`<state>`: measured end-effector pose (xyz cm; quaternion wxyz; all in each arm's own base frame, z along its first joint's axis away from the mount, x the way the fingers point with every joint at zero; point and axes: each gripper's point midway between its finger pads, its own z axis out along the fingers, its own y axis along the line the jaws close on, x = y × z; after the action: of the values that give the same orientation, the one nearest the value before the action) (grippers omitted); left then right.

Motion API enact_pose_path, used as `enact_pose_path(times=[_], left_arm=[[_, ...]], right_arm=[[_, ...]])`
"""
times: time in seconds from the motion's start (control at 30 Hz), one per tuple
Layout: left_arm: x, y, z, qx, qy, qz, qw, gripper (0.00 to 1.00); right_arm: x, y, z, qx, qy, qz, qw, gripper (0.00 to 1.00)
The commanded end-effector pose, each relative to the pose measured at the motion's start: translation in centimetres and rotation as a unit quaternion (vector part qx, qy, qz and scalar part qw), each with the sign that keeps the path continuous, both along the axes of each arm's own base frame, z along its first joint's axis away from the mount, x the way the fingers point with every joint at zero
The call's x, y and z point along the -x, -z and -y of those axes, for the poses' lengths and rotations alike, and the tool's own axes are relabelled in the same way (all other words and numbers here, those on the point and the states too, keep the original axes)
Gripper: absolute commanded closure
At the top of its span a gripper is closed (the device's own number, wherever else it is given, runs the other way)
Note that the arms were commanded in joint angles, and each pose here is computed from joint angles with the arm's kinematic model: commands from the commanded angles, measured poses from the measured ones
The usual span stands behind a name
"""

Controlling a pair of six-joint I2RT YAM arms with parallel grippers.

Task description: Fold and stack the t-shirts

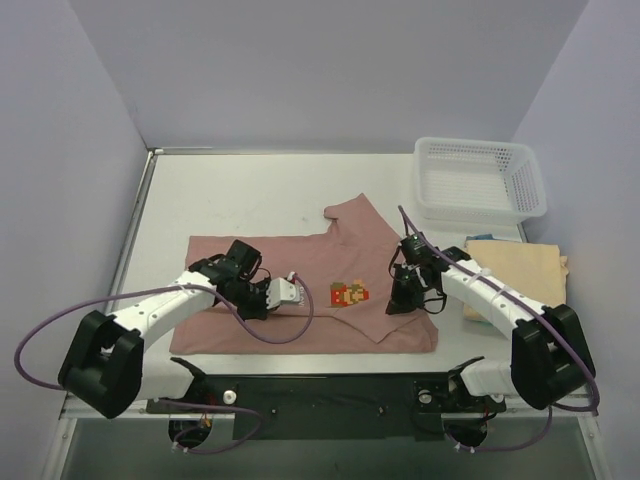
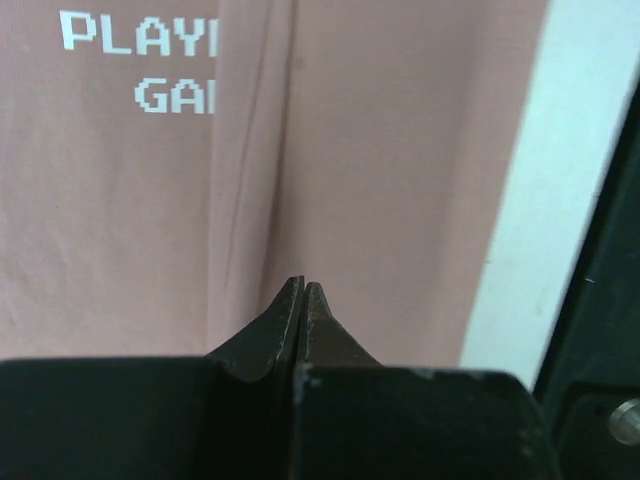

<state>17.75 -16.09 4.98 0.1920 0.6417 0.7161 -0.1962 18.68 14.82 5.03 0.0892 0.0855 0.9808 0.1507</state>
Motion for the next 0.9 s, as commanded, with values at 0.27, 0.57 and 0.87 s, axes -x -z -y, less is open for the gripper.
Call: enact_pose_path(times=[0.27, 0.57, 0.87], left_arm=[[-7.3, 2.3, 0.9, -0.015, -0.074, 0.054, 0.996, 1.0], [-7.3, 1.4, -1.1, 0.01, -0.084, -0.01, 0.996, 1.0], [-8.0, 3.3, -8.4, -0.071, -0.079, 0.02, 0.994, 1.0]], right_arm=[[0.8, 3.6, 0.6, 0.037, -0.006, -0.054, 0.998, 1.0], [0.8, 4.3, 1.9, 0.074, -0.023, -0.08, 0.994, 1.0], [0.0, 3.4, 3.4, 0.081, -0.031, -0.087, 0.992, 1.0]])
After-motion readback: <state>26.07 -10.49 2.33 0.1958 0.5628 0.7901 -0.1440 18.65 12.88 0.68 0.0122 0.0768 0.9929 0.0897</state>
